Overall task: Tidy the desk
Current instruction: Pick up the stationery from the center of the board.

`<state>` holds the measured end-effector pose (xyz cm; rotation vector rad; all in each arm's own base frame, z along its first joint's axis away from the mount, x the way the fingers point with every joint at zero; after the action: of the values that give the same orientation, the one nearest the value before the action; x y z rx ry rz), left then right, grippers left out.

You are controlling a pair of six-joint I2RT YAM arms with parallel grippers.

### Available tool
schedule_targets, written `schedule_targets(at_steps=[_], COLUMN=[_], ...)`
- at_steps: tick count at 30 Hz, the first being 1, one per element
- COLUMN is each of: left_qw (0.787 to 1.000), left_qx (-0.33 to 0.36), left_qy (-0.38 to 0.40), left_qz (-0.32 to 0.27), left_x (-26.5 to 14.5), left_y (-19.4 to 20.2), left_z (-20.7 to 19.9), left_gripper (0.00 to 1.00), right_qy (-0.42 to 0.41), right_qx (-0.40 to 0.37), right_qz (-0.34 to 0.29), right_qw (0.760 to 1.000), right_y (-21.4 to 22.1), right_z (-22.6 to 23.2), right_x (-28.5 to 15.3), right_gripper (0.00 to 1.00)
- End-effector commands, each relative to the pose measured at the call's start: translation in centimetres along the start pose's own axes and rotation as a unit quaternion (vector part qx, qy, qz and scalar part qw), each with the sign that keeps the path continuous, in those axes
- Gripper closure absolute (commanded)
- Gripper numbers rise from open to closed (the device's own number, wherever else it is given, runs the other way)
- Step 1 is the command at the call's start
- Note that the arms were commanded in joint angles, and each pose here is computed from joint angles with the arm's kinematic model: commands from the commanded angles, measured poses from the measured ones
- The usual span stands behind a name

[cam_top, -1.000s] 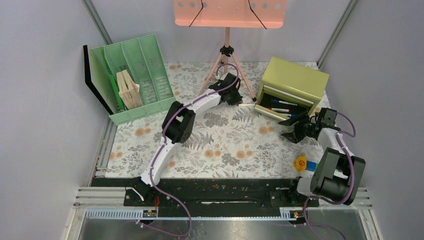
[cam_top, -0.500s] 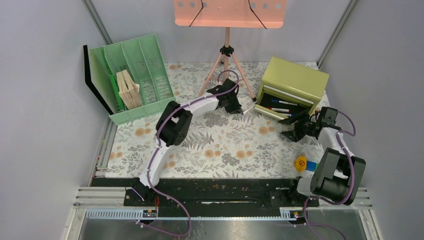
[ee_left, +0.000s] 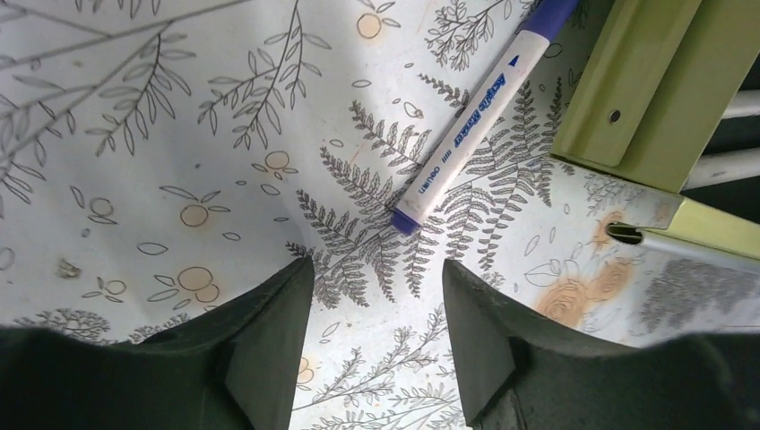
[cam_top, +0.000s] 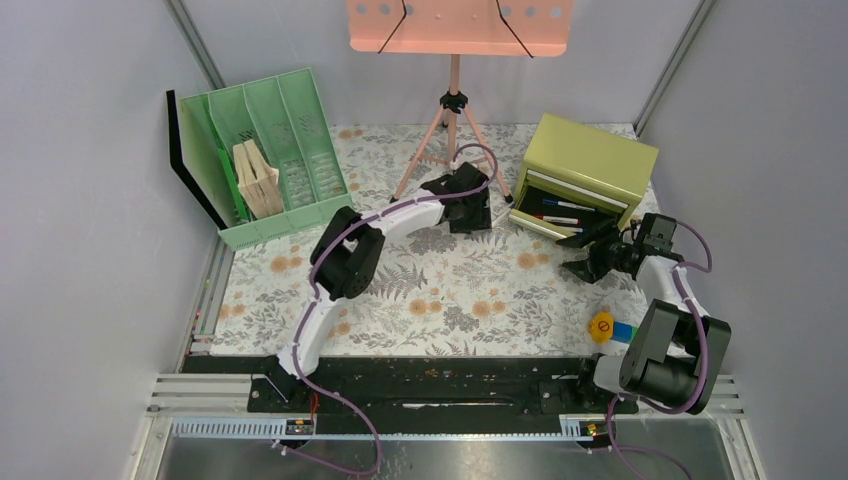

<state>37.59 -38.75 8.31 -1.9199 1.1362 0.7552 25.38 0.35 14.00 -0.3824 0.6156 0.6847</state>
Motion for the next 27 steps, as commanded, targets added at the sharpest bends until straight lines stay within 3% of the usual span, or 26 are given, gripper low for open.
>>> schedule_targets(at_steps=[1,6,15,20,27], left_qw=[0.993,0.987,0.979,0.975,0.956], left_qx=[0.102,0.138,0.192,0.204,0.277], left_qy=[-0.034,-0.063,-0.046,-0.056,-0.071], left_qz=[-0.039,-0.051,-0.056,-0.068,-0.065], left_x=[-0.5,1.0,2.6,2.7,2.7], left_y=[-0.9,-0.4,0.0,-0.3,0.1], left_z=[-1.1,-1.0,-3.6,-3.5,-3.2], left_gripper=[0.44,0.44,0.49,0.59,0.74], right_qy=[-0.020,-0.022,-0.014,-0.014,-0.016], right_qx=[-0.018,-0.017,-0.011,-0.012,-0.014], right_qz=[-0.009,-0.014,-0.006,-0.005,-0.009], right_qw=[1.000,1.000,1.000,1.000,1.000], right_y=[-0.4,-0.5,-0.6,-0.9,-1.3], right_z=[1.0,1.3,0.9,1.0,1.3], right_x=[-0.6,-0.8,-0.5,-0.4,-0.5], right_gripper=[0.34,0.33,0.34,0.33,0.34])
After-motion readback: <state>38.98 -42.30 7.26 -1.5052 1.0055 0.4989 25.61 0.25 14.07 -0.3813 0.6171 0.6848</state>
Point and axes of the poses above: each gripper's point midway between its finger pads, its own x axis out along the fingers, its own z axis along the line the jaws close on, y = z × x, the point moved 6 cm from there along -x, back along the fingers, and after that the axes turned 14 degrees about -x, right-handed, at the moved point
